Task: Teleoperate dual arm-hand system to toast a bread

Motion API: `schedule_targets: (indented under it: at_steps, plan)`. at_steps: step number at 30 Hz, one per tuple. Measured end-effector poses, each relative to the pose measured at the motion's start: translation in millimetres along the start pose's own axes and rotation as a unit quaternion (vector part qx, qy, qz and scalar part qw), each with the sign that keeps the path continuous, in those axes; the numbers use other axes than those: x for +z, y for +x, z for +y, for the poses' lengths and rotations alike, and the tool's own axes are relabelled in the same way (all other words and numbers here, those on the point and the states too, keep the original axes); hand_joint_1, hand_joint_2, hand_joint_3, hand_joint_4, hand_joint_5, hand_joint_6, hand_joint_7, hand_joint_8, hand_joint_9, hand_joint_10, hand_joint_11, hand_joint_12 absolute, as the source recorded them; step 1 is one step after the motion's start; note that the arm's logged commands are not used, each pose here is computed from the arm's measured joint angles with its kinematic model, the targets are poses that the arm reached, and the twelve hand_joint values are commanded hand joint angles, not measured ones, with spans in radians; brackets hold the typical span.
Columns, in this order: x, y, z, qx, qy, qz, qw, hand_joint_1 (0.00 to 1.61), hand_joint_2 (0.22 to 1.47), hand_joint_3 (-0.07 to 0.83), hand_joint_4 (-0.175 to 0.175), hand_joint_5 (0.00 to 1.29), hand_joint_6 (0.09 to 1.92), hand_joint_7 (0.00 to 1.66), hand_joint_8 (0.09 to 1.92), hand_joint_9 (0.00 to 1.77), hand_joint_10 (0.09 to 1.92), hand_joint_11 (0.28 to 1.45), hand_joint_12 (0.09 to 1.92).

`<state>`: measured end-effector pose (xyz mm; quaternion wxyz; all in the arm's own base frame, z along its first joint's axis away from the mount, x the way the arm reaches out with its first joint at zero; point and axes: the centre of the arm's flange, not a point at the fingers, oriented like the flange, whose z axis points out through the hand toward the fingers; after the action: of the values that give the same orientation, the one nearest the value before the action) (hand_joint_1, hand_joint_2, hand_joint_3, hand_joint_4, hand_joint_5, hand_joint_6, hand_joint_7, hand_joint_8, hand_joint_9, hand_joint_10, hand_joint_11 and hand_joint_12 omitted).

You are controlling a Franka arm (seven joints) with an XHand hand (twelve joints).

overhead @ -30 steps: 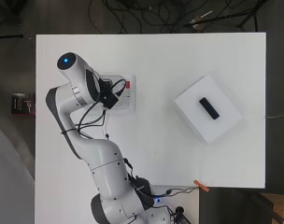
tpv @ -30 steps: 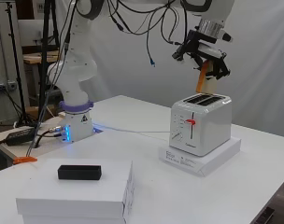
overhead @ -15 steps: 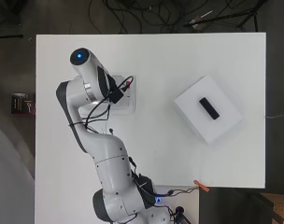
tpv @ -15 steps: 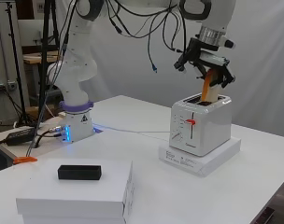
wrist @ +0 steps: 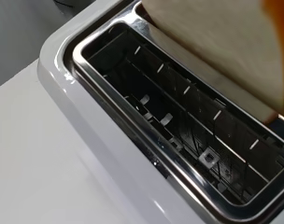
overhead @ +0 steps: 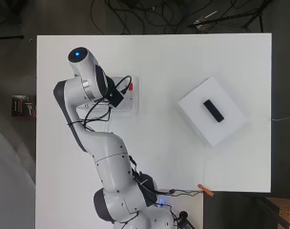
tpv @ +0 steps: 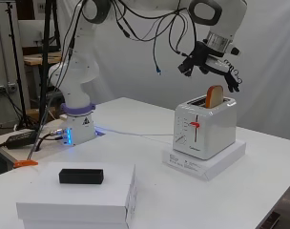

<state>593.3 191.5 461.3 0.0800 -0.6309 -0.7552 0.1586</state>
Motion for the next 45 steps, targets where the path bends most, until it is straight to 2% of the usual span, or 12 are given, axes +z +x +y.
schedule_targets:
  at_steps: [7,11,17,18,19,21,27,30,33,37,39,45]
  plan:
    - [-28.1,-7.6,-4.3,0.080,-0.036,0.004,0.996,0.00,0.96,0.018,0.006,0.14,0.09,0.28,0.09,0.41,0.09,0.47,0.09]
    - [7.6,-25.4,-3.6,0.156,-0.033,-0.010,0.987,0.00,0.96,0.004,-0.017,0.22,0.09,0.37,0.09,0.49,0.09,0.48,0.09]
    - [30.8,-109.9,-14.0,0.296,-0.060,0.043,0.952,0.00,0.98,-0.001,-0.083,0.24,0.09,0.56,0.09,0.80,0.09,0.60,0.09]
    - [41.1,-121.3,-15.5,0.297,-0.050,0.050,0.952,0.00,1.01,-0.007,-0.103,0.25,0.09,0.79,0.38,1.04,0.47,0.72,0.61]
    - [47.6,-133.9,-17.1,0.299,-0.045,0.057,0.952,0.00,1.04,-0.007,-0.118,0.27,0.09,0.94,0.91,1.21,1.03,0.85,1.18]
    - [48.1,-156.7,-20.4,0.307,-0.051,0.068,0.948,0.00,1.06,-0.003,-0.133,0.29,0.09,1.01,1.54,1.29,1.67,0.95,1.73]
    - [88.4,-198.6,-22.9,0.332,-0.044,0.085,0.938,0.02,1.07,0.000,-0.142,0.30,0.09,0.97,1.83,1.22,1.91,0.88,1.92]
    - [110.6,-214.8,-20.9,0.349,-0.029,0.096,0.932,0.04,1.06,-0.001,-0.123,0.28,0.09,0.83,1.67,1.00,1.75,0.64,1.65]
    - [124.2,-224.9,-12.0,0.361,-0.023,0.105,0.926,0.05,1.05,-0.001,-0.107,0.27,0.09,0.78,1.40,0.89,1.51,0.55,1.32]
    - [138.3,-221.5,-3.5,0.364,-0.016,0.109,0.925,0.02,1.03,0.000,-0.083,0.25,0.09,0.80,0.22,0.89,0.29,0.63,0.20]
    - [140.0,-220.3,-1.1,0.359,-0.016,0.110,0.927,0.02,1.02,-0.001,-0.069,0.25,0.09,0.72,0.09,0.85,0.09,0.61,0.09]
    - [160.5,-214.5,20.2,0.350,-0.003,0.108,0.931,0.00,0.99,-0.011,-0.048,0.24,0.09,0.64,0.09,0.79,0.09,0.56,0.09]
